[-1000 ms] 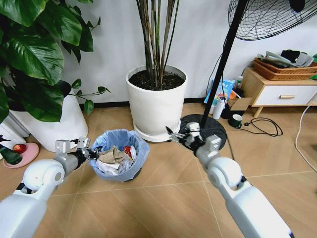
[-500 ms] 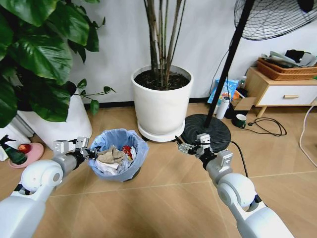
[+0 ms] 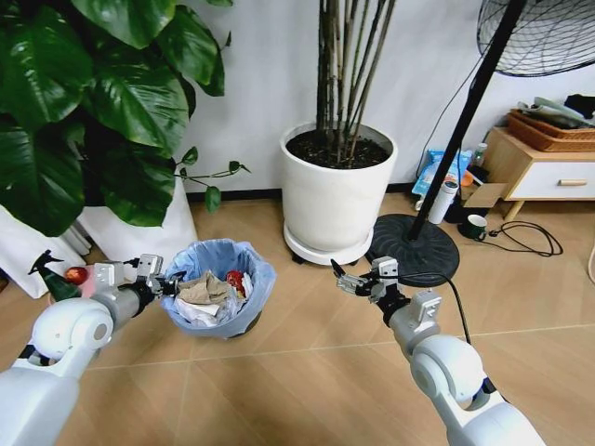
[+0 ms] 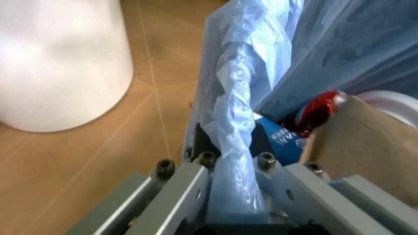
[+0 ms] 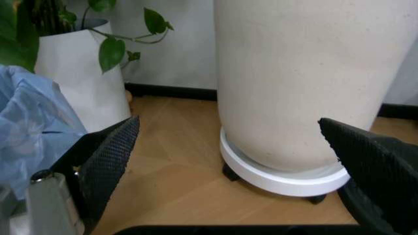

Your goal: Pick up the trash bin and place the garbage on the floor into it.

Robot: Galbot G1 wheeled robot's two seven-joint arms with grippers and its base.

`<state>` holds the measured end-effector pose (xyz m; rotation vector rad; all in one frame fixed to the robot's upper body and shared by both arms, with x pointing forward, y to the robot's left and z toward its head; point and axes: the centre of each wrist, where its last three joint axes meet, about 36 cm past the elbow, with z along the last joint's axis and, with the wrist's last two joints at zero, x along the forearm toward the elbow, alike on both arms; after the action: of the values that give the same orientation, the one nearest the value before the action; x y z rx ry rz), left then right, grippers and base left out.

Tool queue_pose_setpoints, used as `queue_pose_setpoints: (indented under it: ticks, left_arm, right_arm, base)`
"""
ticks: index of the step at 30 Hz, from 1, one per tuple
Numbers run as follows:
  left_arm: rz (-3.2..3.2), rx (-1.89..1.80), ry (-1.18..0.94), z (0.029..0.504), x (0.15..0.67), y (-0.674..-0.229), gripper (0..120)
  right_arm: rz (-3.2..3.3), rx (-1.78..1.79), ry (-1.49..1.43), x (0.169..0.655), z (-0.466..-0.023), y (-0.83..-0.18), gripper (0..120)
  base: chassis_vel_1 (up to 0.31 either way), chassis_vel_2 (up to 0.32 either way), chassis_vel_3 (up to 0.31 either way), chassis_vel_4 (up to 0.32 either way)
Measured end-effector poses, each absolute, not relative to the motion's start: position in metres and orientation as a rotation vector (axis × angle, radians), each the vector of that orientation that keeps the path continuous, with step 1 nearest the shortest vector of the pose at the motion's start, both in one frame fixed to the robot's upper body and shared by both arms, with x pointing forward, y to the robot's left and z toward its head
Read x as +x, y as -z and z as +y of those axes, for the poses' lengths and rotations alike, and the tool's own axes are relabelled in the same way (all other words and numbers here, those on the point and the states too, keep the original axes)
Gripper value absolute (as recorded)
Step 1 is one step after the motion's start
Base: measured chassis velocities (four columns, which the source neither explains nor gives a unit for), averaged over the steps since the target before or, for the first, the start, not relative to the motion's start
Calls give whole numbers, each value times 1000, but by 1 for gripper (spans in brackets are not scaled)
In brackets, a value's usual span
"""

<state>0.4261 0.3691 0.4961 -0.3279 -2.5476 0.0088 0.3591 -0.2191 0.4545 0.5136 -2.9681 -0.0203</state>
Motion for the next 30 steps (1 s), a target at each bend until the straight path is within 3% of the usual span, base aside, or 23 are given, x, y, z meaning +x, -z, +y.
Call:
queue_pose_setpoints:
  ticks: [17,22,30]
  left_arm:
    - [-2555,-319,-11,370,423,-498,0]
    - [-2560,-300,-25,378,418,-498,0]
    - [-2559,-298,-17,380,414,-500,0]
  right_arm:
    - [-2982,420,16,345,-230,-457,100]
    - [-2971,230,-76,318,-260,-448,100]
    - [-2941,111,-91,298,-262,-442,100]
  base:
    - [168,179,-170,-171]
    - [49,47,-22,-44]
    - [-30,-46,21,29]
